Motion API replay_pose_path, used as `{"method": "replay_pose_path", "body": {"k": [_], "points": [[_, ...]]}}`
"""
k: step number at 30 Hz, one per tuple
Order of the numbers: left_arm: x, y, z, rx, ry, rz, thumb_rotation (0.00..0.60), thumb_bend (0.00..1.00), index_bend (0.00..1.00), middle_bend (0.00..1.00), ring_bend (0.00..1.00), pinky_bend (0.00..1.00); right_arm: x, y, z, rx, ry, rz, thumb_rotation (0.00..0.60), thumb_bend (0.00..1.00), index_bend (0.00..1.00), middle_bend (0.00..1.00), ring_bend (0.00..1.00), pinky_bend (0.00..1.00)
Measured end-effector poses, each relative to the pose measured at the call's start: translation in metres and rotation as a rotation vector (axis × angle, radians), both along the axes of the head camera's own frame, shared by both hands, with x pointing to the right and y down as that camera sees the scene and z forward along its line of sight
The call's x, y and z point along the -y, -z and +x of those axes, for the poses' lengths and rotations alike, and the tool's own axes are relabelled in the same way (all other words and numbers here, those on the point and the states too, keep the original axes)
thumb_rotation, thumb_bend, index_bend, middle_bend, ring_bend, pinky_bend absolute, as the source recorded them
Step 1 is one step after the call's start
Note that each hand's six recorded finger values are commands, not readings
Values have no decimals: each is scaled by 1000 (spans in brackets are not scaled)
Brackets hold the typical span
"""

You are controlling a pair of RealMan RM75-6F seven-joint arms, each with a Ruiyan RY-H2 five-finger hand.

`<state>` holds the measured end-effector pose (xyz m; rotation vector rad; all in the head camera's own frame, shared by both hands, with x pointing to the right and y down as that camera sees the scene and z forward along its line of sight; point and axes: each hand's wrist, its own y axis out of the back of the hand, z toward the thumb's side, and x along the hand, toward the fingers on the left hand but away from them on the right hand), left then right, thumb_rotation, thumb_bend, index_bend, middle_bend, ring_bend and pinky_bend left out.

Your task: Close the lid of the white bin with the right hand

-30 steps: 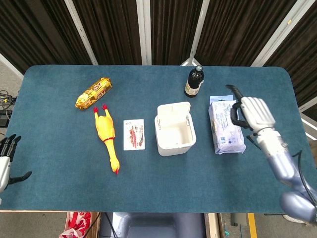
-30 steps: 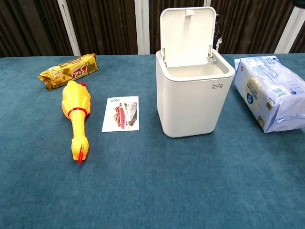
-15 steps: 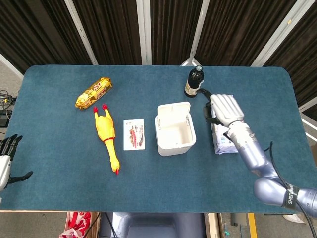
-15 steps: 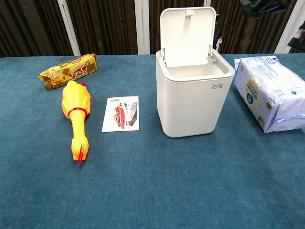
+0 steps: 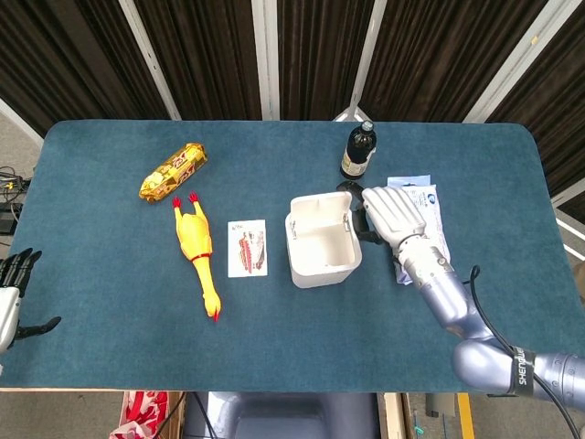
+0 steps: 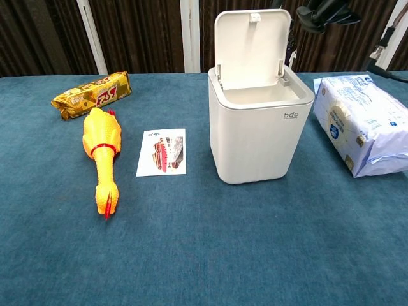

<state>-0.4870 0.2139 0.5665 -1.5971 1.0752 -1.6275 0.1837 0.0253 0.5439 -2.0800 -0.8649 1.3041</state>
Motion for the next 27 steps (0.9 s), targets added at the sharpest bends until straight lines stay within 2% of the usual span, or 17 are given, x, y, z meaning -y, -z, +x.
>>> {"method": "replay_pose_path", "body": {"k": [10, 27], "points": [[-1, 0, 1, -2, -3, -3, 600, 0, 0, 0, 0, 0, -18, 5, -6, 21, 20, -49, 600, 712, 247, 755, 871, 836], [-2, 0, 5, -5, -17, -3, 600, 0, 0, 0, 0, 0, -68, -4, -4, 23, 66, -169, 600, 715, 247, 755, 872, 836]]}}
